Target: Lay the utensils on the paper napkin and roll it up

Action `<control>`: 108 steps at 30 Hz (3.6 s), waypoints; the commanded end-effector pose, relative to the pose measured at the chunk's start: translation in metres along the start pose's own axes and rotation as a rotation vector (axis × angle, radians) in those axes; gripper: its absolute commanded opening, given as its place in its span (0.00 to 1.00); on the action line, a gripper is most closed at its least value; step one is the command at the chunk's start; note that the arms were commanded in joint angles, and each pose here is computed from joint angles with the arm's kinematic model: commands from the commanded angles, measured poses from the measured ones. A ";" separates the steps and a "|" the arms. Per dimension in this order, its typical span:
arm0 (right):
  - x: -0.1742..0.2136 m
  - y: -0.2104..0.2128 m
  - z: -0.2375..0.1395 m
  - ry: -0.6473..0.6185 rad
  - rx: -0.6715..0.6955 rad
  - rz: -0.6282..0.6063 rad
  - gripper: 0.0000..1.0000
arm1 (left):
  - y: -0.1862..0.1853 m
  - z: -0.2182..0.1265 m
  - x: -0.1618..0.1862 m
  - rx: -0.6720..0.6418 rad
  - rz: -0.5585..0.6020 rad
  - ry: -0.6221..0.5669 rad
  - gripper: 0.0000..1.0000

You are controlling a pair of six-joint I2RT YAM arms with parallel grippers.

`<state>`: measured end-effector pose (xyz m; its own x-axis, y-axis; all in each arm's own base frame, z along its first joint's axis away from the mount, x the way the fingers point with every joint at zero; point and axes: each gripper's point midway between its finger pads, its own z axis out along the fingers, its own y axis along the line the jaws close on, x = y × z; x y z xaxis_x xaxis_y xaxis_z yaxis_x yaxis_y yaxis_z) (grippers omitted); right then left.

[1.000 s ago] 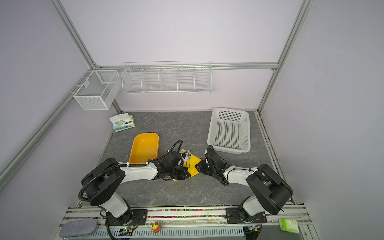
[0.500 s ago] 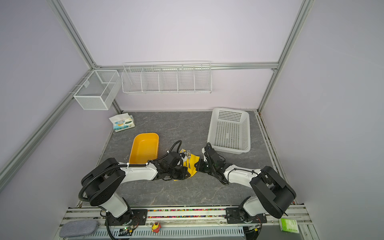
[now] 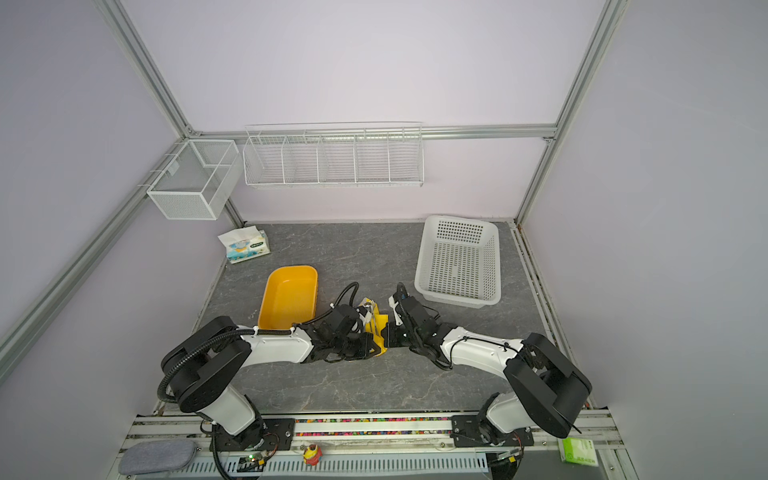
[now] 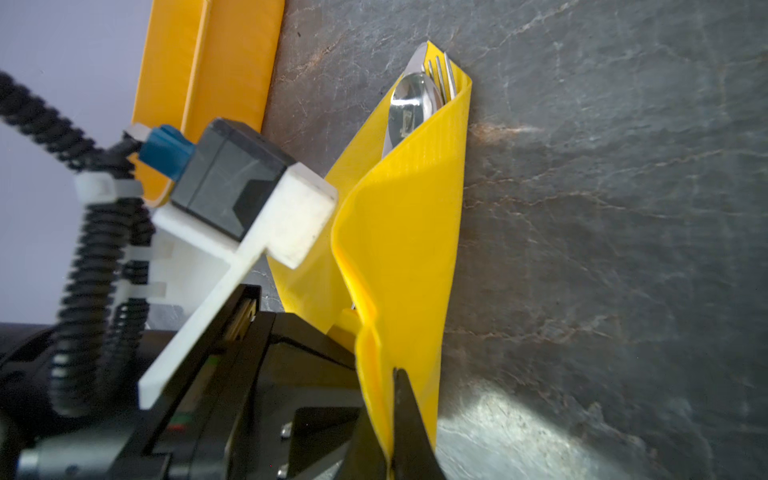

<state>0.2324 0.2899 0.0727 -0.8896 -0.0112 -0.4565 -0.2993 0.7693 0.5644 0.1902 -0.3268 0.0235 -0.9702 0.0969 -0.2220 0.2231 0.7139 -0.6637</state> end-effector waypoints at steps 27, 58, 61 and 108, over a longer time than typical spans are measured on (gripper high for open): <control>0.000 0.007 0.011 0.010 0.066 -0.021 0.07 | 0.037 -0.033 -0.006 -0.073 -0.123 -0.124 0.09; 0.026 0.015 0.038 0.100 0.226 -0.152 0.12 | 0.035 -0.066 -0.018 -0.088 -0.165 -0.220 0.15; 0.017 0.030 0.040 0.083 0.187 -0.145 0.14 | 0.032 -0.077 -0.022 -0.077 -0.184 -0.245 0.21; 0.034 0.027 0.044 0.124 0.135 -0.182 0.24 | 0.030 -0.068 -0.057 0.109 -0.405 -0.225 0.31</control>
<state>0.2154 0.3397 0.0461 -0.8680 -0.2019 -0.4537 -0.3956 0.8335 0.3858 0.2393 -0.2633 0.0625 -0.9430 -0.3251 -0.0713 -0.1414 0.5852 -0.7984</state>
